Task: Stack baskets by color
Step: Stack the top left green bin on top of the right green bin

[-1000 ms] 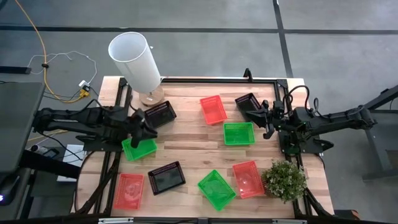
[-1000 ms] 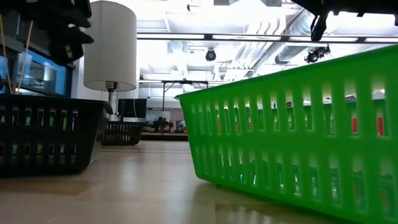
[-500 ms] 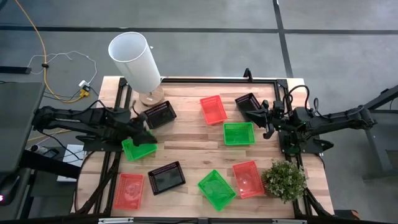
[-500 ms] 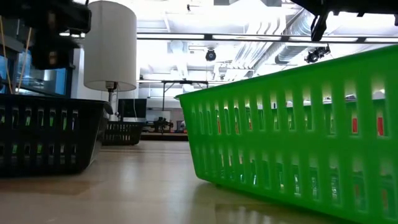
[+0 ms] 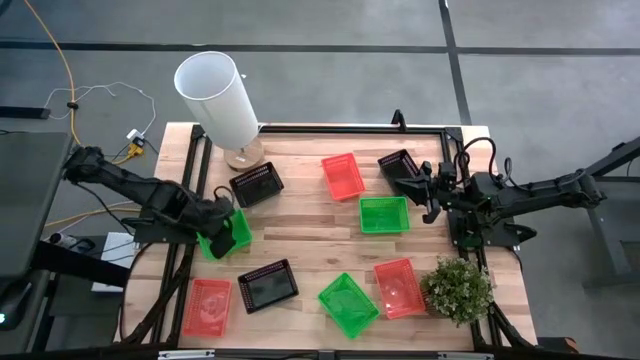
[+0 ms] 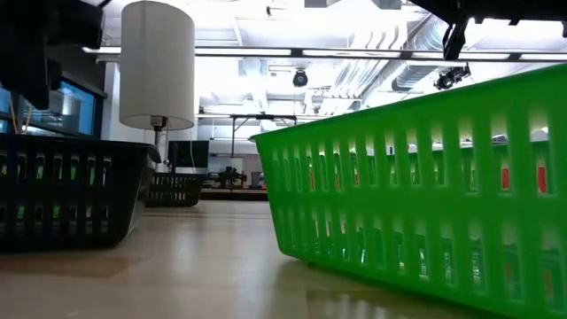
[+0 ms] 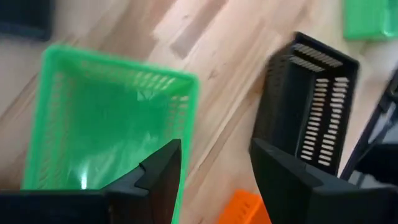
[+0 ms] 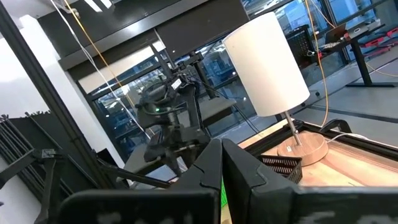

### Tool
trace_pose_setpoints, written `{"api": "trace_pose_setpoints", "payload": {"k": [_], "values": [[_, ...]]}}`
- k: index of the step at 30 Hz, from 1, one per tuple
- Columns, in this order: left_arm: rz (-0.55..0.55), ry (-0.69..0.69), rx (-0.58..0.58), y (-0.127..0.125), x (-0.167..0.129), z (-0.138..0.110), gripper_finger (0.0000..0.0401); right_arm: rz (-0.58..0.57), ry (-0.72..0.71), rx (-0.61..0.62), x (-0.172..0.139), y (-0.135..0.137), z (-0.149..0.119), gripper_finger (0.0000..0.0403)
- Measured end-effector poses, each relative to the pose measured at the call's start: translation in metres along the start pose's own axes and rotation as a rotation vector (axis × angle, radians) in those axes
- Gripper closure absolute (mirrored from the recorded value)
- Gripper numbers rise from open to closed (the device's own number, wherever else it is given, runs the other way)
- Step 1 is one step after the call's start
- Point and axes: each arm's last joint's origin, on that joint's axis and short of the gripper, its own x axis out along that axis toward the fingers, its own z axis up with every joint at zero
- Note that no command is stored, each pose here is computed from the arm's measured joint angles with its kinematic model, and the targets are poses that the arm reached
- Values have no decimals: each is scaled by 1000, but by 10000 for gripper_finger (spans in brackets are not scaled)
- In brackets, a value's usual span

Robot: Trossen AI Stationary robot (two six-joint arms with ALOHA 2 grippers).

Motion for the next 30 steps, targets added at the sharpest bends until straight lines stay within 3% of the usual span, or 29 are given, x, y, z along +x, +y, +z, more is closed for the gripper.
{"api": "trace_pose_setpoints", "payload": {"k": [8,12,17,23,30], "values": [[52,-50,222,-17,18,-7,220,-6,13,-4,0,-1,-1,402],[183,-33,286,-16,26,-16,220,-12,29,-9,0,-1,-3,402],[280,-5,324,-18,38,-21,220,-16,37,-12,0,-2,-4,402],[183,34,333,-18,60,-33,220,-18,39,-5,0,-2,-4,402],[248,-12,255,-2,70,-39,220,-20,44,-6,0,-2,-4,402]]}}
